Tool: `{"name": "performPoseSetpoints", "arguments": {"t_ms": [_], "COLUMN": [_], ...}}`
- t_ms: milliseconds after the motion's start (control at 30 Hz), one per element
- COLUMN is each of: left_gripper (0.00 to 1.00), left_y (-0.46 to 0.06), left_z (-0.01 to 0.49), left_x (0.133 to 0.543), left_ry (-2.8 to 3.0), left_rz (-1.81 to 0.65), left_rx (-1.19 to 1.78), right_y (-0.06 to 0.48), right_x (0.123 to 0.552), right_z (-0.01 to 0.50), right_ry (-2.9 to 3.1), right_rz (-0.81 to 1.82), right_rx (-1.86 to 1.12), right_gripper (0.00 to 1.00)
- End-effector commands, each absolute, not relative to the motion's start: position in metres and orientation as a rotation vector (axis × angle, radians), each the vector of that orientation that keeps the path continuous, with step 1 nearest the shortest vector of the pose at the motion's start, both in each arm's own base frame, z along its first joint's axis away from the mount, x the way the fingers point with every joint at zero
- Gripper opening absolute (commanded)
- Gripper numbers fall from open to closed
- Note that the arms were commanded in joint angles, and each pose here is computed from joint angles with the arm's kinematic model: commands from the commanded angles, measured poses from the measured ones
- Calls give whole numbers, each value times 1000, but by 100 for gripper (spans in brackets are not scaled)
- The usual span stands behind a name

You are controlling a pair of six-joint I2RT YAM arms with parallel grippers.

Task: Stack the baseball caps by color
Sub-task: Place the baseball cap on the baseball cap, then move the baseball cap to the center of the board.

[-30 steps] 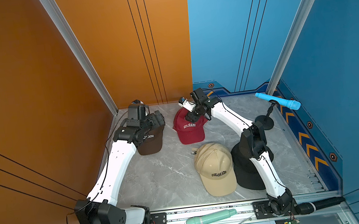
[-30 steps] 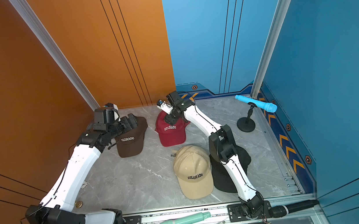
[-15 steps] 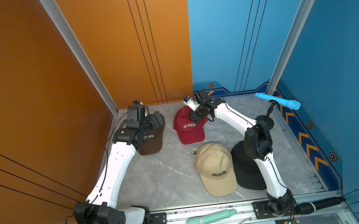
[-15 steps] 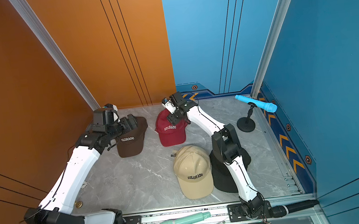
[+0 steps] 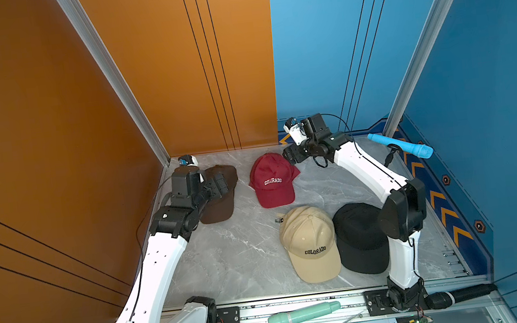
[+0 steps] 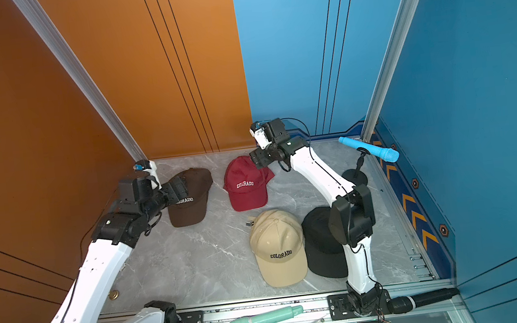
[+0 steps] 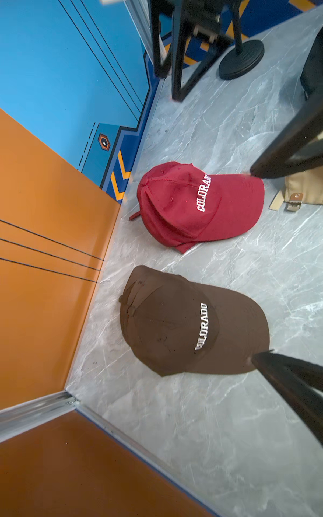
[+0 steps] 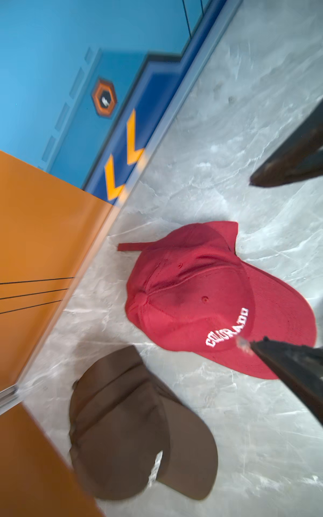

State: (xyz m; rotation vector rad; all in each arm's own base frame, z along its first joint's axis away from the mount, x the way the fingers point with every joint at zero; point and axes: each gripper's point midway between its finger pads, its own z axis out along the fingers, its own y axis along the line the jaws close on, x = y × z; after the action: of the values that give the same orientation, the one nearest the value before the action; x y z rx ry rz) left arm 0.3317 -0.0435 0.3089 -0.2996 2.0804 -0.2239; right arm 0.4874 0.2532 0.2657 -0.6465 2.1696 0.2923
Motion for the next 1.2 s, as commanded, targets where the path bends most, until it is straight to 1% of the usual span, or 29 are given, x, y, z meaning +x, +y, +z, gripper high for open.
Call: {"name": "performPoseSetpoints", "arguments": {"t_ms": [0, 100, 200, 267, 367, 500, 667, 867, 1067, 1167], "left_gripper": [98, 98, 98, 98, 98, 98, 98, 98, 98, 98], "left_y": [-21, -15, -18, -23, -29, -29, -28, -28, -27, -23], "left_z": [302, 292, 275, 271, 266, 262, 260, 261, 263, 266], "left_x": [314, 304, 302, 302, 301, 295, 289, 289, 288, 283], "left_ry": [2069, 2061, 2088, 2099, 2113, 2115, 2104, 2104, 2096, 2079], "left_rz": [-115, -122, -164, -200, -238, -247, -251, -258, -260, -246], "left_rx": [-304, -322, -331, -330, -325, -323, -325, -316, -322, -333], "right_y": [234, 219, 208, 206, 205, 203, 199, 205, 241, 260], "right_x": [463, 432, 396, 368, 326, 289, 261, 247, 246, 237], "right_z": [276, 253, 228, 211, 190, 170, 150, 132, 124, 125], "right_ry": [2213, 2326, 2439, 2512, 2564, 2592, 2629, 2648, 2680, 2694], "right_rz": [276, 254, 303, 364, 365, 385, 457, 498, 669, 684], "right_rx": [-574, -530, -449, -400, -364, -282, -143, -136, -205, -277], "right_gripper": [88, 87, 86, 87, 87, 88, 89, 90, 89, 89]}}
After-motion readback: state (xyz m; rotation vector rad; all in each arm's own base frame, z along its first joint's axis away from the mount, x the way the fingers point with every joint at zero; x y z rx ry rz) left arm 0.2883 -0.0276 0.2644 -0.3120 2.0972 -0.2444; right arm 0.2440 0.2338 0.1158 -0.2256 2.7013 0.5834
